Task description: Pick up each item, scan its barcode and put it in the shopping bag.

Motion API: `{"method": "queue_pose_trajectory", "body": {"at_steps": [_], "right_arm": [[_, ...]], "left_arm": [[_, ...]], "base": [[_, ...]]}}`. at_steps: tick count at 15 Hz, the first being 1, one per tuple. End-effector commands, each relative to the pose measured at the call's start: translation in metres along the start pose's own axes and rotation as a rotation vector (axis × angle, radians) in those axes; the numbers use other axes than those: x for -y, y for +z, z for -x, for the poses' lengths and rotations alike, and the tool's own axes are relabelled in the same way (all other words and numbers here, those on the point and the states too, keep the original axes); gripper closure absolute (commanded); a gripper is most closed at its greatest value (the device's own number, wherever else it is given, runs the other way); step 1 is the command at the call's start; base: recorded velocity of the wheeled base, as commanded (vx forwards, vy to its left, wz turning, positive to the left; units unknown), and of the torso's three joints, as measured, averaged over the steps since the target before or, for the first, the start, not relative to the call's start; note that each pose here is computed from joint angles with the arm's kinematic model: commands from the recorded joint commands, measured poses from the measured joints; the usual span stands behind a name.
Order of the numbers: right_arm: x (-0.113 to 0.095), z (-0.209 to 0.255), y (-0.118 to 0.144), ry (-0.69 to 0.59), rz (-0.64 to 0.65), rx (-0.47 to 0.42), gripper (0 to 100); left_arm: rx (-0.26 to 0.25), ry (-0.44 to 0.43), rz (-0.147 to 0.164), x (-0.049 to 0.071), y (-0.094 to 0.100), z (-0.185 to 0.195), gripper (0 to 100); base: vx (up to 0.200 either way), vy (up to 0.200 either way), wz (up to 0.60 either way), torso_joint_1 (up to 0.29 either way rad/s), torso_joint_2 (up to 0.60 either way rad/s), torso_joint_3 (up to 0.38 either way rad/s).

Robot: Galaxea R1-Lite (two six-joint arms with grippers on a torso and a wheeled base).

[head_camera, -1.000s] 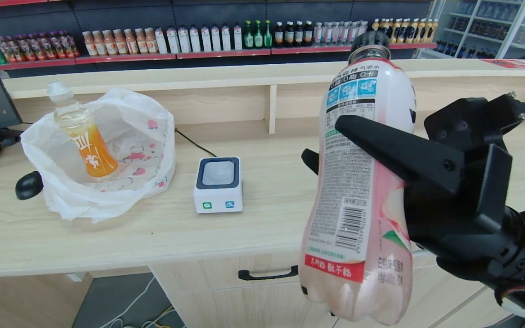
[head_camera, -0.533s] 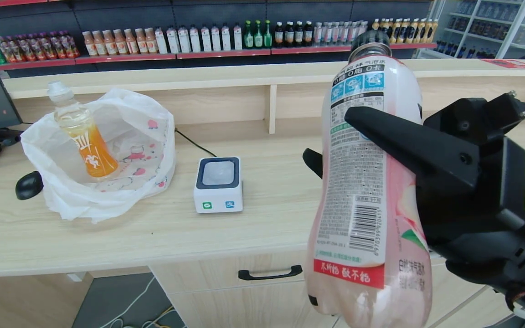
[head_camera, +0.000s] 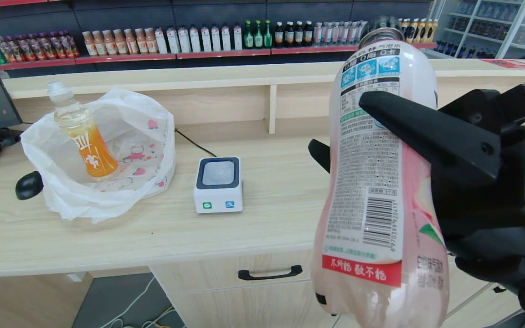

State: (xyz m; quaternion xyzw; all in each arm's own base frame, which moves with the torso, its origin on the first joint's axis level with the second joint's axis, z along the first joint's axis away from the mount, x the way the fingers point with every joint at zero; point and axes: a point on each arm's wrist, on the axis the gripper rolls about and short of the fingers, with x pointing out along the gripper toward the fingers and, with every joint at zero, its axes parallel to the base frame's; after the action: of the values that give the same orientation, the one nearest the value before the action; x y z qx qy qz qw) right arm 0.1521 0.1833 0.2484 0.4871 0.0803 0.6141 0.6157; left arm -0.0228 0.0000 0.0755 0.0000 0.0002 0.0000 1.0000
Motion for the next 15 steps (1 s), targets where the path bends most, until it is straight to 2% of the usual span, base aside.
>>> {"method": "queue_pose_trajectory", "body": {"at_steps": [1,15], "right_arm": [[-0.0014,0.0016,-0.0002,0.001,0.001,0.0,100],[-0.0045,0.0104,-0.0029,-0.01,0.029,-0.005,100]], "left_arm": [[0.0,0.0,0.0,0.0,0.0,0.0,0],[0.0,0.0,0.0,0.0,0.0,0.0,0]], "base": [[0.0,0.0,0.0,0.0,0.0,0.0],[0.0,0.0,0.0,0.0,0.0,0.0]]}}
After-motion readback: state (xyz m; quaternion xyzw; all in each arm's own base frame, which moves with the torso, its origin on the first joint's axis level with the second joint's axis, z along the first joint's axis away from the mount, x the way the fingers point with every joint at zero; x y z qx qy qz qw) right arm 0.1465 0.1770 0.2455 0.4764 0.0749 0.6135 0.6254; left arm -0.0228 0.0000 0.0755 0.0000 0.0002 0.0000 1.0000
